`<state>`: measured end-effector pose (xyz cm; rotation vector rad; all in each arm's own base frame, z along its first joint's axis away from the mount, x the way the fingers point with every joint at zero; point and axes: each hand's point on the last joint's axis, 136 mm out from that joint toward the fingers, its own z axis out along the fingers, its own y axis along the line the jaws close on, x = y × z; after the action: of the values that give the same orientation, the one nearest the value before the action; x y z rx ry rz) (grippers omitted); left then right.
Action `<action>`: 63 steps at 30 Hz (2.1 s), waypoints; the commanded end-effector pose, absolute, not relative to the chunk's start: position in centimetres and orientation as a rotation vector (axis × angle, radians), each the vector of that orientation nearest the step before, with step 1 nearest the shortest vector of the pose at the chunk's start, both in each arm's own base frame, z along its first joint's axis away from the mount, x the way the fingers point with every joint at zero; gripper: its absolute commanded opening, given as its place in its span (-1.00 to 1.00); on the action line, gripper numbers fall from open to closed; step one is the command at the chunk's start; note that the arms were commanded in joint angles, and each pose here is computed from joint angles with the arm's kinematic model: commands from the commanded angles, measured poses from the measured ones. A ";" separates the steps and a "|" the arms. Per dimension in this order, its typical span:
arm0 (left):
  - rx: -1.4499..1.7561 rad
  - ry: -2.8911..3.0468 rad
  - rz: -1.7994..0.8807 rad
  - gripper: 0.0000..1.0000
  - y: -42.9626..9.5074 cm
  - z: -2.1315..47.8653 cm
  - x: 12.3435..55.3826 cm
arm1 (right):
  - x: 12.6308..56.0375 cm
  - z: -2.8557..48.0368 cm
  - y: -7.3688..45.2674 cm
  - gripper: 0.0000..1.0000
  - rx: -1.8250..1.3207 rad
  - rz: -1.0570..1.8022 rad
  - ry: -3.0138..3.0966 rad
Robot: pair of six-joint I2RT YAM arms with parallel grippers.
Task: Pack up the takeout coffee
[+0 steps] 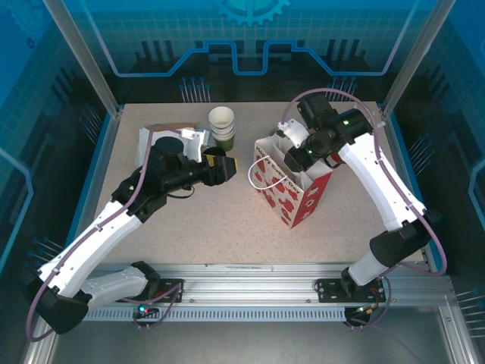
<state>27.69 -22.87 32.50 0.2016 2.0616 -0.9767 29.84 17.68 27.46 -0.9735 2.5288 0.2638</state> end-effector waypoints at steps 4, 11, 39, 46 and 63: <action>0.217 2.059 -0.931 0.39 -22.5 31.9 27.8 | 30.6 25.4 18.4 -0.89 -0.942 0.324 2.553; 0.215 2.063 -0.933 0.39 -22.5 31.7 27.8 | 31.6 22.5 19.1 -0.89 -0.949 0.333 2.623; -0.346 1.813 -0.162 0.98 -3.6 24.1 32.3 | 31.6 32.6 -3.7 0.99 0.245 -0.213 2.041; -0.307 1.851 0.135 0.98 0.8 19.7 34.2 | 33.1 22.2 -8.3 0.99 0.412 -0.310 2.067; -0.121 1.912 -0.005 0.98 0.3 10.0 40.0 | 37.0 14.1 -3.5 1.00 0.107 -0.102 1.945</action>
<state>38.11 1.04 8.50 -0.1673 2.0063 0.0675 35.86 -4.28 12.00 0.1667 2.0479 -0.1190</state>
